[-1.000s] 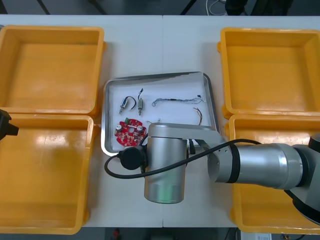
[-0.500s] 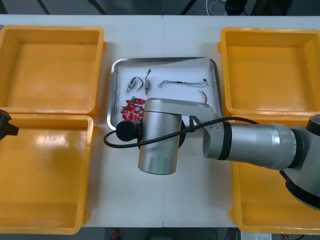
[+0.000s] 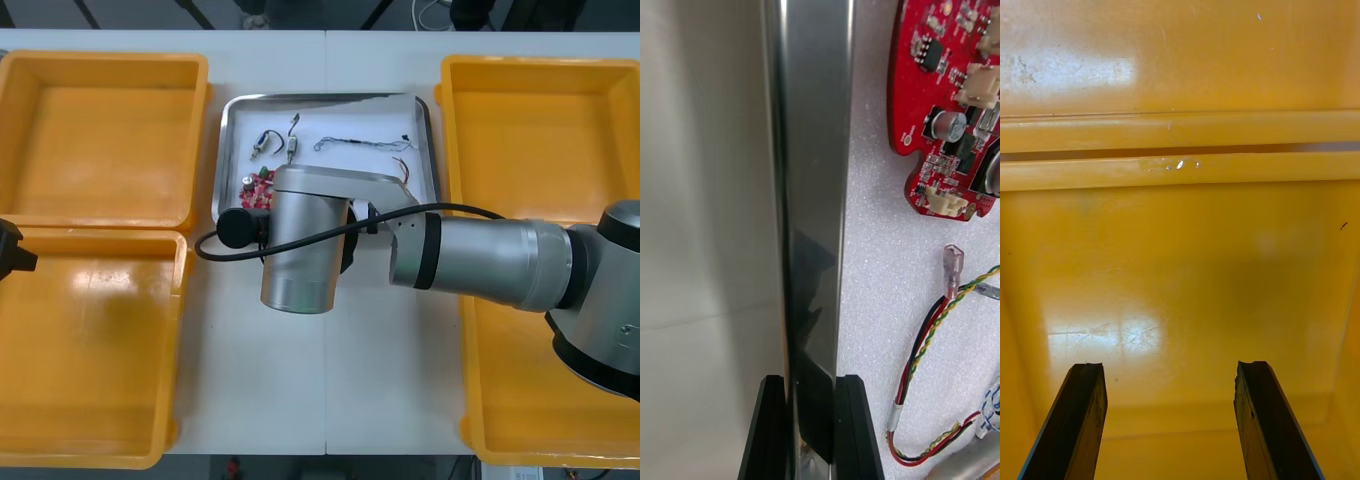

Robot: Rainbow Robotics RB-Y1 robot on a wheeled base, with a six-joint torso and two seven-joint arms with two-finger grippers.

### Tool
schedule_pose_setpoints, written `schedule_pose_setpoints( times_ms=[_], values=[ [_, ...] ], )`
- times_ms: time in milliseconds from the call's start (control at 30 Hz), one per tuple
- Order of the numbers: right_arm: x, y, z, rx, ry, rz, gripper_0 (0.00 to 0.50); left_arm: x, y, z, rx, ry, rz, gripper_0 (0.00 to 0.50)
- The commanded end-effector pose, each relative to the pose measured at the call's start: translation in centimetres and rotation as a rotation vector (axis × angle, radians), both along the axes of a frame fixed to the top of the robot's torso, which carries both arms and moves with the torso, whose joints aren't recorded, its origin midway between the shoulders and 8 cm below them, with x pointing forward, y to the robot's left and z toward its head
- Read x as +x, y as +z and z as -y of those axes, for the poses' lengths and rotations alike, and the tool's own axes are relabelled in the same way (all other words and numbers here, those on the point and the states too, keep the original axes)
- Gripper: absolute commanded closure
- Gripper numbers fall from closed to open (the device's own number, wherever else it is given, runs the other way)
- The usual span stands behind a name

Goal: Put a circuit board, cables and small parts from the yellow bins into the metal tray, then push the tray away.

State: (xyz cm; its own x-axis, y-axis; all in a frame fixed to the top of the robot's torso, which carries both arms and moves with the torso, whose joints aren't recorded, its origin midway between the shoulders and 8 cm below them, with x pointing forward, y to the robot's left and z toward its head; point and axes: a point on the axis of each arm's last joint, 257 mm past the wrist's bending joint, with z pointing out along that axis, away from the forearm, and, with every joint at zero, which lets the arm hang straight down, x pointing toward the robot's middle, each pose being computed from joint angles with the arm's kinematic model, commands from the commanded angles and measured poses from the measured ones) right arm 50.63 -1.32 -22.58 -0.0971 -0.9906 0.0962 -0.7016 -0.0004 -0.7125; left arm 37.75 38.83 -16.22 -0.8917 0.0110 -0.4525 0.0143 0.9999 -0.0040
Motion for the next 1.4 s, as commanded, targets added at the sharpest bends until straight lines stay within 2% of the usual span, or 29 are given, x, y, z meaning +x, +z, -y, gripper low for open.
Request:
schedule_pose_setpoints(
  times_ms=[33,600,1000,1400],
  values=[
    [2.0,4.4,-3.0,0.071,0.007,0.085,0.500,-0.6,1.3,-1.4,0.050,-0.005,0.018,0.000],
    [5.3,6.7,-4.2,0.093,0.002,0.134,0.500,-0.6,1.3,-1.4,0.050,-0.005,0.018,0.000],
    [9.8,7.7,-5.3,0.132,0.034,0.183,0.500,-0.6,1.3,-1.4,0.050,-0.005,0.018,0.000],
    [11.4,8.0,-5.8,0.138,0.070,0.203,0.500,-0.6,1.3,-1.4,0.050,-0.005,0.018,0.000]
  ],
)
